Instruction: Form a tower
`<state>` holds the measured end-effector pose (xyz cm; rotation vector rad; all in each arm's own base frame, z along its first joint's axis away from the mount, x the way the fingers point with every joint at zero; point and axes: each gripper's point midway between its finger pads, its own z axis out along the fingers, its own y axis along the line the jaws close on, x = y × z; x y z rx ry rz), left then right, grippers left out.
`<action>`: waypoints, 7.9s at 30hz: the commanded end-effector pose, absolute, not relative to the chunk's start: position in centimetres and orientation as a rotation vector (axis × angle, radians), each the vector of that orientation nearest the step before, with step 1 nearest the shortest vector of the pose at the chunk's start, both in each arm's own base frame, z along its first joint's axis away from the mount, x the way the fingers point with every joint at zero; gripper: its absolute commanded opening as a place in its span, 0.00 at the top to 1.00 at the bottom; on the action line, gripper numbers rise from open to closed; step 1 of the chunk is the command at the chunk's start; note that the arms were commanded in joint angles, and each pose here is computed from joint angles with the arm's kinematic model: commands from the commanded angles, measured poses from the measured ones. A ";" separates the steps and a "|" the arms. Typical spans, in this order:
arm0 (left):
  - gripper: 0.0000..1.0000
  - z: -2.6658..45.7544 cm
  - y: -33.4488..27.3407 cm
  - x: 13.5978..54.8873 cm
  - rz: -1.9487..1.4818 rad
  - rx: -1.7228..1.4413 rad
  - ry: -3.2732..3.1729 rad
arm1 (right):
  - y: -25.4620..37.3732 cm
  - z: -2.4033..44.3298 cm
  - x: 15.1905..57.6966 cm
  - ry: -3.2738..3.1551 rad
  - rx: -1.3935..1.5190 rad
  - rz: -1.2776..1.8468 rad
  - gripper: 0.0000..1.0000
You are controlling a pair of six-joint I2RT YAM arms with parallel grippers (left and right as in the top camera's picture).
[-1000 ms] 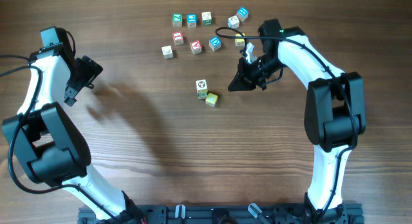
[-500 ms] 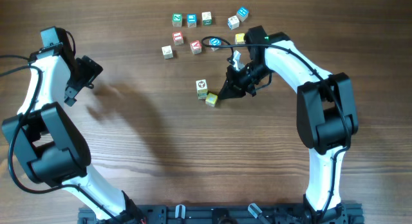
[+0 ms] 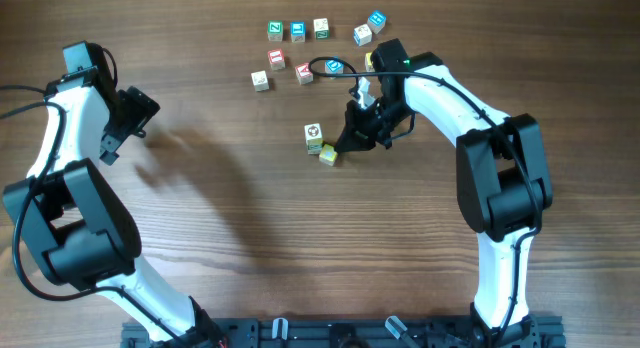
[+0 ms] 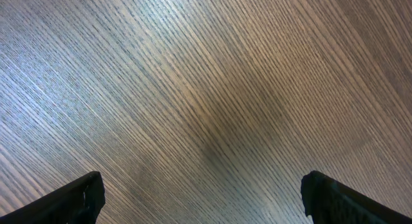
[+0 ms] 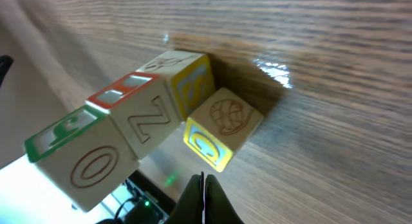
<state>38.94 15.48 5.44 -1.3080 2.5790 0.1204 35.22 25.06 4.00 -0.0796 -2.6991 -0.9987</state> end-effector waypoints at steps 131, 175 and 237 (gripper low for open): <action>0.00 6.6 15.9 39.2 0.127 -1.306 2.544 | 20.3 6.7 34.6 -3.080 -0.034 -0.720 0.25; 0.00 6.6 15.9 39.2 0.127 -1.306 2.544 | 25.7 2.3 31.3 -2.990 -0.322 -0.822 0.96; 0.00 6.6 15.9 39.2 0.127 -1.306 2.544 | 15.2 6.2 37.9 -3.357 -0.569 -0.300 0.41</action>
